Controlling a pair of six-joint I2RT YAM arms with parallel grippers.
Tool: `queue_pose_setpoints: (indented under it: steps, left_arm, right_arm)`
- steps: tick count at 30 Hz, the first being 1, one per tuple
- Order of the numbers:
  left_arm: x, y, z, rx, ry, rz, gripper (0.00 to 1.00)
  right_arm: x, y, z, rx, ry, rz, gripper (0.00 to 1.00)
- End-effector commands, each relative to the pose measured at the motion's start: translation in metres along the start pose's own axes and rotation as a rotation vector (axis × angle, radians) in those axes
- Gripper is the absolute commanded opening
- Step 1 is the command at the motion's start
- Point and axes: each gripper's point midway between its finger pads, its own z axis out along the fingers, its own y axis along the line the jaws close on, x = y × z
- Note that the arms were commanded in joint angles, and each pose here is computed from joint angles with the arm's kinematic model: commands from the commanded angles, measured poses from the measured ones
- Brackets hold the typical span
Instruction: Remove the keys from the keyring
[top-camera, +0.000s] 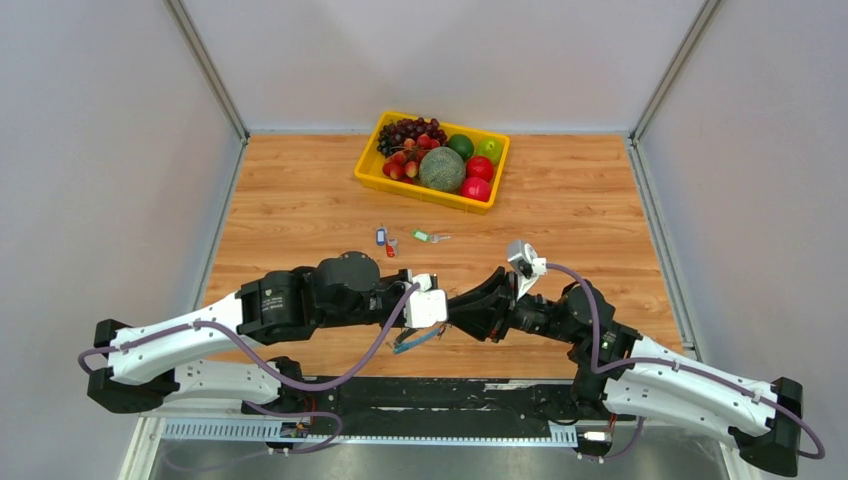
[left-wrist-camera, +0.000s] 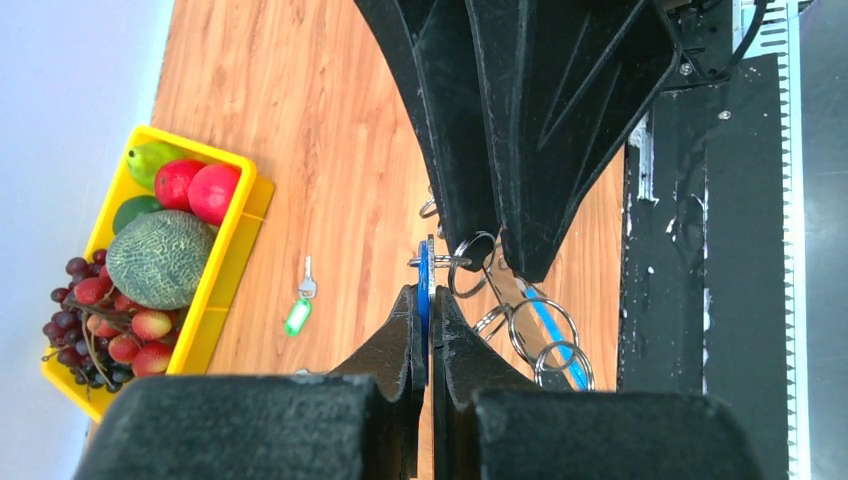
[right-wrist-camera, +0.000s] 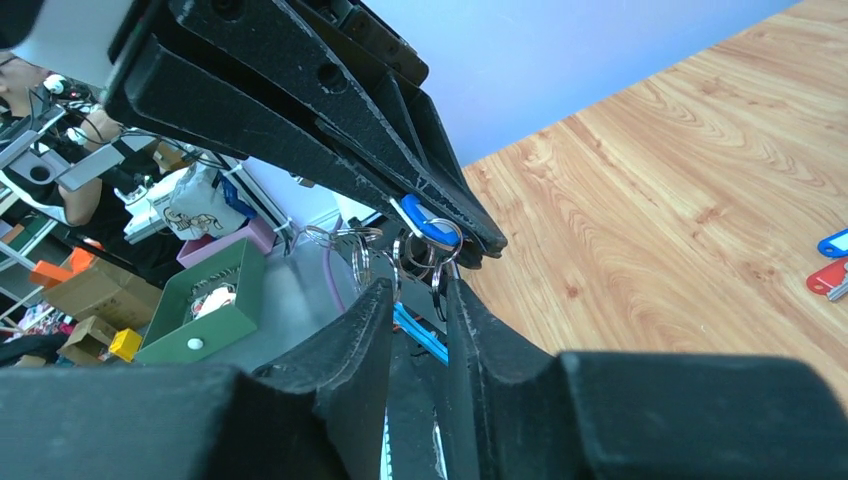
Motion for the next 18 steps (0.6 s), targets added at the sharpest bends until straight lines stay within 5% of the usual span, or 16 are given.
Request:
queue_pose_setpoints:
  steps: [1,7,11,18]
  left_arm:
    - [-0.034,0.018,-0.017,-0.065,-0.114,-0.024,0.00]
    - [-0.037,0.017,-0.018,-0.058,-0.126,-0.025,0.00]
    - [-0.039,0.017,-0.019,-0.055,-0.128,-0.026,0.00]
    - [-0.039,0.017,-0.021,-0.053,-0.134,-0.027,0.00]
  right_arm:
    - [-0.006,0.007,-0.005,-0.023,-0.031,0.004,0.27]
    - [-0.007,0.006,-0.006,-0.014,-0.032,0.003,0.27]
    - [-0.005,0.001,-0.006,0.014,-0.030,0.012,0.44]
    - [-0.009,-0.002,-0.012,0.038,-0.061,0.009,0.39]
